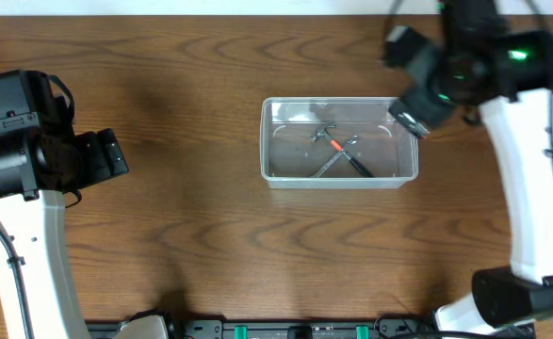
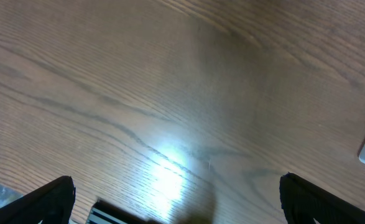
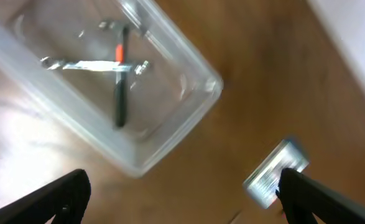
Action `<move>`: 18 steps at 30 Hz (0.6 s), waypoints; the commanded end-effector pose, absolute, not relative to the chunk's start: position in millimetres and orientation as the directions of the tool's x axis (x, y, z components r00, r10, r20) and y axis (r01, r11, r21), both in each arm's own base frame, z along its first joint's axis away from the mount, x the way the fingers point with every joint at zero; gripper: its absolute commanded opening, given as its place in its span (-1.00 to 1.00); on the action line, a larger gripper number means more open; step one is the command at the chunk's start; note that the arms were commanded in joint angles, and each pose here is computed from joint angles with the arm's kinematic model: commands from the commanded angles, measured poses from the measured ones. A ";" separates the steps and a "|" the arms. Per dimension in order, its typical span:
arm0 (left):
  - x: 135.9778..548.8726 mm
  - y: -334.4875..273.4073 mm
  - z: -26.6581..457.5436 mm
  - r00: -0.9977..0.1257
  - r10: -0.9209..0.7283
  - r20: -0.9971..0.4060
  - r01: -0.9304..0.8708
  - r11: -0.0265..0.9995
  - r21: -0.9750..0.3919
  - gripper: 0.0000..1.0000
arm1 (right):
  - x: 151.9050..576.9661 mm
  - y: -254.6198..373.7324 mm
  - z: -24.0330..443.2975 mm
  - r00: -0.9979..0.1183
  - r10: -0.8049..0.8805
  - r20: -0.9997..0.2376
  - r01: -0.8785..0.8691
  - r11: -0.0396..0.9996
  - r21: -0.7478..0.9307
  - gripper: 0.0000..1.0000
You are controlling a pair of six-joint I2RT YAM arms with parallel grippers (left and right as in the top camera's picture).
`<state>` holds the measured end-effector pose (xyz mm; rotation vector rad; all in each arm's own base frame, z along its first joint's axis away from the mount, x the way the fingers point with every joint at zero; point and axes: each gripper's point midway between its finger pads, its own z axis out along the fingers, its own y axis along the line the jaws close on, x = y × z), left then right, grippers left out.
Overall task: Pack container
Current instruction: 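Open the right gripper and withdraw it up and right, then move the right gripper over the boxed screwdriver set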
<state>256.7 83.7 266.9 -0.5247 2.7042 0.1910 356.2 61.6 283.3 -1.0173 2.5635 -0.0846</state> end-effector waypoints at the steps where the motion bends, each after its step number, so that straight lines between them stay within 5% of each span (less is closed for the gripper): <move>1: 256.2 85.3 270.6 -0.855 -0.332 -0.398 -0.386 0.921 0.062 0.96 | 351.2 65.6 284.8 -0.733 -0.571 -0.371 -0.585 0.806 -0.086 0.98; 5: 256.2 85.2 270.6 -0.855 -0.332 -0.398 -0.386 0.921 0.062 0.96 | 358.6 38.6 283.3 -0.811 -0.471 -0.348 -0.452 0.881 -0.138 0.98; 10: 256.3 85.3 270.7 -0.855 -0.332 -0.398 -0.386 0.920 0.062 0.96 | 393.4 -49.5 296.6 -0.883 -0.133 -0.451 0.004 0.957 -0.290 0.98; 14: 256.3 85.3 270.7 -0.855 -0.332 -0.398 -0.386 0.920 0.062 0.96 | 404.2 -85.2 285.3 -0.878 -0.063 -0.474 0.029 0.983 -0.184 0.98; 18: 256.2 85.3 270.6 -0.855 -0.332 -0.398 -0.386 0.921 0.062 0.96 | 388.9 -126.4 247.2 -0.938 -0.003 -0.346 0.039 0.993 -0.114 0.98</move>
